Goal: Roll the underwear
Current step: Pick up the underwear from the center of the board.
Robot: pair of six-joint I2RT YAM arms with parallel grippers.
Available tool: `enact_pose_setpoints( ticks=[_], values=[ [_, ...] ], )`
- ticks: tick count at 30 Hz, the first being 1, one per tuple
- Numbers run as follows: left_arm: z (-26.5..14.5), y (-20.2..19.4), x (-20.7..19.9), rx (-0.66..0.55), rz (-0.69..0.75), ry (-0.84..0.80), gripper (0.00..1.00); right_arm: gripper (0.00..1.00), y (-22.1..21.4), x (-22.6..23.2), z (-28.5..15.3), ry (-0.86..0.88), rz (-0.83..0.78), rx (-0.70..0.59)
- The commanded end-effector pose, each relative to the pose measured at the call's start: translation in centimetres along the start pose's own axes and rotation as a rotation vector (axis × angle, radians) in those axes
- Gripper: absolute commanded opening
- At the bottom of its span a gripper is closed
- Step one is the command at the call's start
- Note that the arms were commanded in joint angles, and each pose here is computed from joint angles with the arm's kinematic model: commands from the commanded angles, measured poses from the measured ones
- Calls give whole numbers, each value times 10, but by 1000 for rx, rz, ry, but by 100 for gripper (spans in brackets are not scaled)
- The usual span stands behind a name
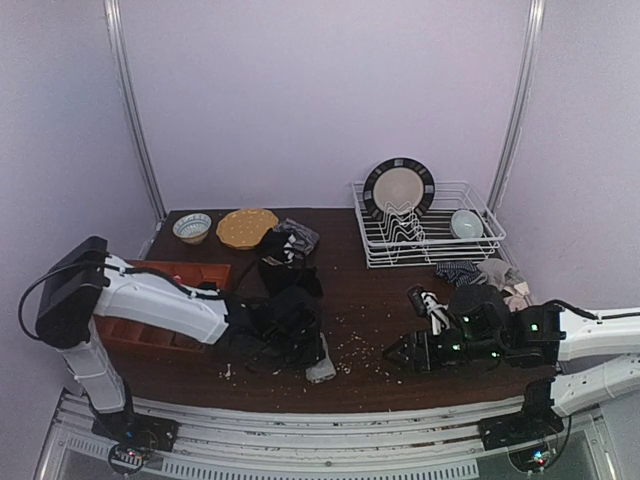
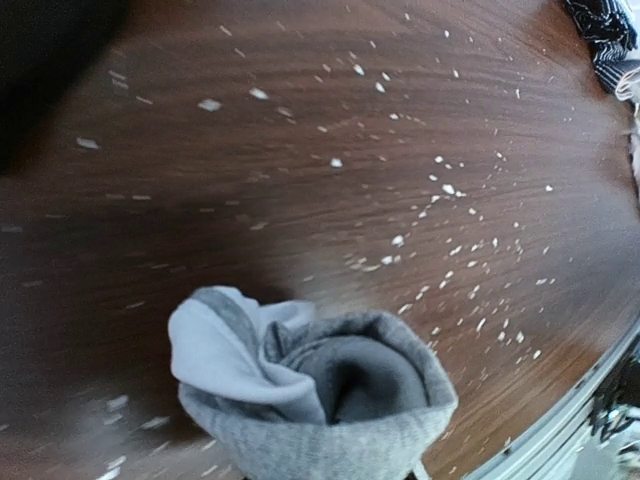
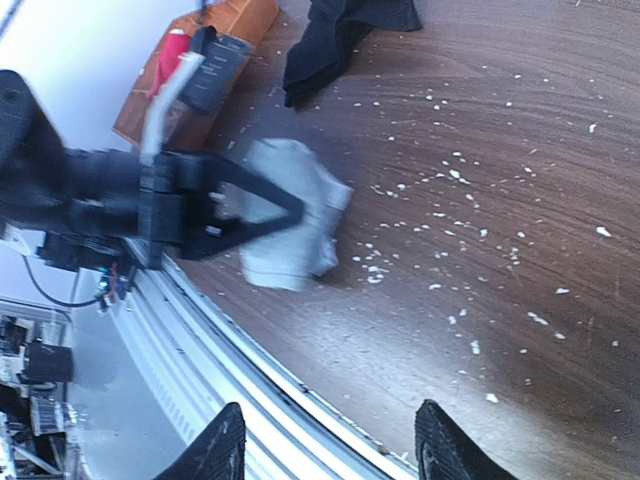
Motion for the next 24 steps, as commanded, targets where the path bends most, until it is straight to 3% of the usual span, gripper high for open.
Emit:
enact_pose_setpoints(
  ticks=[1, 5, 13, 18, 24],
  values=[
    [-60, 27, 14, -71, 215, 109, 0, 55, 0, -11, 2, -69, -73, -11],
    [-119, 55, 35, -118, 300, 171, 0, 55, 4, -4, 9, -32, -106, -18],
    [-196, 74, 99, -10, 397, 298, 0, 55, 1, 2, 21, -2, -157, 17],
    [-219, 94, 138, -27, 357, 320, 0, 54, -3, 1, 29, 9, -179, 32],
    [-211, 117, 178, 29, 297, 388, 0, 54, -9, 2, 40, 33, -188, 67]
  ],
)
Point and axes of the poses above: each gripper's point midway between its finger pads, its own z axis out along the fingers, its own x axis along the line the jaws close on, y = z × x, the point moved 3 cm from there along -z, back along the fingers
